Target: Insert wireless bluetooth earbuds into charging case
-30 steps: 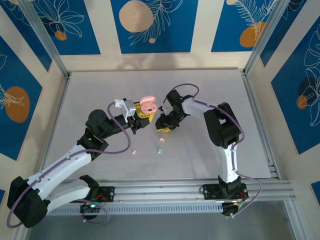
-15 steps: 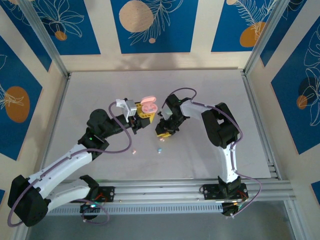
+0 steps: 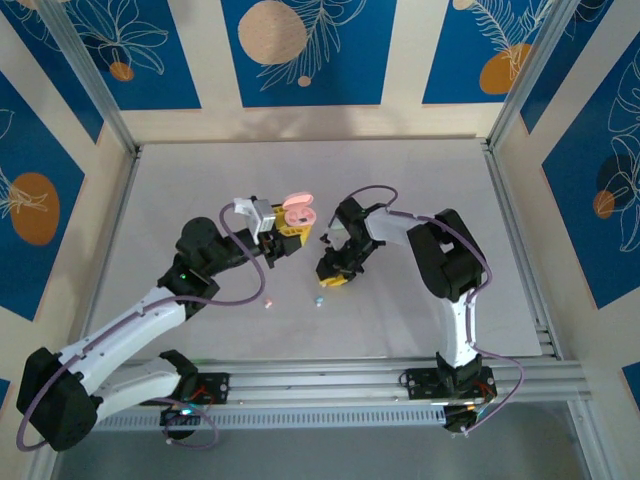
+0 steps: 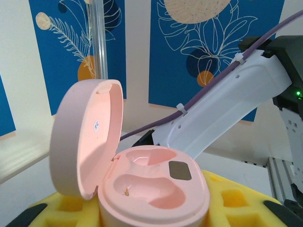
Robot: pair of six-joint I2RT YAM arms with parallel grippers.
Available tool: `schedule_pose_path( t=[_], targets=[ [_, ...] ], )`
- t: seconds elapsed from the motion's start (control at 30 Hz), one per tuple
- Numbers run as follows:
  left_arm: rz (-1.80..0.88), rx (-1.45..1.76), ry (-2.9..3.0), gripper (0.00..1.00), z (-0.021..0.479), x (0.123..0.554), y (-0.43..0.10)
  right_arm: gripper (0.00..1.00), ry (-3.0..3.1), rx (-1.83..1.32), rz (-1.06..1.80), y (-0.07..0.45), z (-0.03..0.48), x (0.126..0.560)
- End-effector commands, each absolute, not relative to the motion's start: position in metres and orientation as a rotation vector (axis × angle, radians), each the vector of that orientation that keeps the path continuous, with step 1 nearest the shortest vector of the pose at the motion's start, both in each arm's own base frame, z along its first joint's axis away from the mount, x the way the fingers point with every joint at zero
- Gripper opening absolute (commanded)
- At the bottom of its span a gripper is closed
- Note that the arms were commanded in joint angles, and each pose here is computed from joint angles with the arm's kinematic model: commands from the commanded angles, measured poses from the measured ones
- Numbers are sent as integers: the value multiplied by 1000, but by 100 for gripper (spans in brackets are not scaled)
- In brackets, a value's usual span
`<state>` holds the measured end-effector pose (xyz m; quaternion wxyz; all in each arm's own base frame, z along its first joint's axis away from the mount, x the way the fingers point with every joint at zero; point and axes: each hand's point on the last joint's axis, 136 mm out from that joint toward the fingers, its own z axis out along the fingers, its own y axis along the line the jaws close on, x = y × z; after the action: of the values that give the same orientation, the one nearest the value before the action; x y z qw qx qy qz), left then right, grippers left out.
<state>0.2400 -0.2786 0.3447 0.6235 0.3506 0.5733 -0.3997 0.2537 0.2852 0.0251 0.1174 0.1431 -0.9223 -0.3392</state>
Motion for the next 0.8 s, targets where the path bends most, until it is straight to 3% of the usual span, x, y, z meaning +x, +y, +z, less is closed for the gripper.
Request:
schedule_pose_path(
  t=[0.0, 0.4, 0.77],
  targets=[
    [-928, 812, 1273, 29, 355, 237, -280, 35, -2670, 425, -1089, 296, 43, 250],
    [-920, 811, 1277, 30, 356, 237, -279, 34, -2858, 387, -1000, 280, 52, 286],
    [-917, 810, 1283, 30, 354, 237, -278, 34, -2703, 474, -1105, 305, 42, 280]
  ],
)
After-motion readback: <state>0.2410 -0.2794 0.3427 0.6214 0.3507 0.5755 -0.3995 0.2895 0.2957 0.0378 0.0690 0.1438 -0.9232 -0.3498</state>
